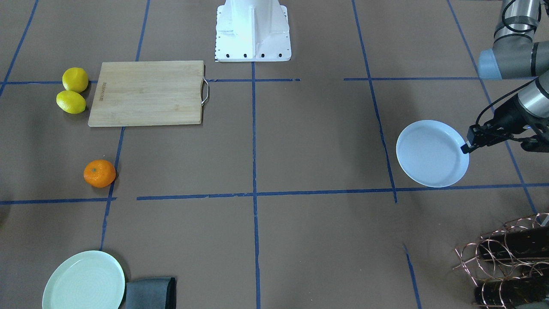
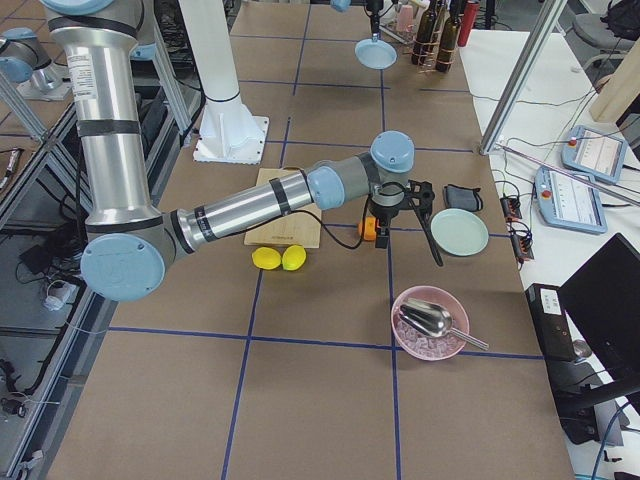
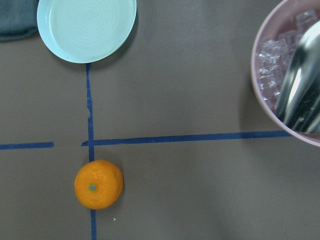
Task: Pick orange to plate
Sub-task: 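Slide the blue plate to center with left gripper while right gripper descends to orange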
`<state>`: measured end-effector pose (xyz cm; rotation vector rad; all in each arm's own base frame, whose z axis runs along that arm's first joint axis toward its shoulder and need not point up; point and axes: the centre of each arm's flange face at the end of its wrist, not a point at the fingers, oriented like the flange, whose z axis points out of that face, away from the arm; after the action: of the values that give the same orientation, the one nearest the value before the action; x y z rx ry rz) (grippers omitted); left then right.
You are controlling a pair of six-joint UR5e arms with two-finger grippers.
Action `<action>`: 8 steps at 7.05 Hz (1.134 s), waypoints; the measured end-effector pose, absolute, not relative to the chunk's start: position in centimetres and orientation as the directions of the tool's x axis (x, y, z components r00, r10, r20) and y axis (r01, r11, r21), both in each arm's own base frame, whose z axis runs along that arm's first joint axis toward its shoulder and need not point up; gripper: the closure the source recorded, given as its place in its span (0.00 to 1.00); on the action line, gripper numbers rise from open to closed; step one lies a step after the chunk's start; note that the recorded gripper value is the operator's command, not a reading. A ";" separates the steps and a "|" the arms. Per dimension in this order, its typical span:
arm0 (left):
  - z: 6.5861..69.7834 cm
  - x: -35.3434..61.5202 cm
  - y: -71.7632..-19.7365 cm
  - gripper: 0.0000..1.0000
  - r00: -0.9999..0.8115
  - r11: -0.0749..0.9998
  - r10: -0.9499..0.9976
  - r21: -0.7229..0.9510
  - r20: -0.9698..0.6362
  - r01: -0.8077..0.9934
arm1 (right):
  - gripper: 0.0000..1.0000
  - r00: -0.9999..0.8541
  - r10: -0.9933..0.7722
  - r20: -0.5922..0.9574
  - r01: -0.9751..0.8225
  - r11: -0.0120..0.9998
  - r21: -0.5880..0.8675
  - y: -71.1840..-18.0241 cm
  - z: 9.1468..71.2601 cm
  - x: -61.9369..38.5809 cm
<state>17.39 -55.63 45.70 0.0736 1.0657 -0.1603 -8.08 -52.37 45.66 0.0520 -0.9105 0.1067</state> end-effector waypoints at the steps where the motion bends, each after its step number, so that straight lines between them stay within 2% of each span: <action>1: 41.4 18.6 -56.7 1.00 0.447 0.976 -0.150 -0.060 -0.882 0.208 | 0.00 0.614 0.078 0.786 -0.135 0.991 0.007 -52.1 45.0 -11.5; 4: 32.6 29.9 -54.8 1.00 0.407 0.947 -0.253 -0.138 -0.878 0.290 | 0.00 0.658 0.031 0.753 -0.123 0.990 0.066 -50.1 44.4 -21.0; 8: 25.1 48.8 -47.4 1.00 0.358 0.911 -0.367 -0.252 -0.859 0.327 | 0.00 0.699 -0.031 0.714 -0.073 0.991 0.115 -50.6 44.0 -27.7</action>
<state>48.80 -47.44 25.13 -0.0398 1.1185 -0.4476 -27.73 -50.56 43.99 0.1380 -0.7966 0.0233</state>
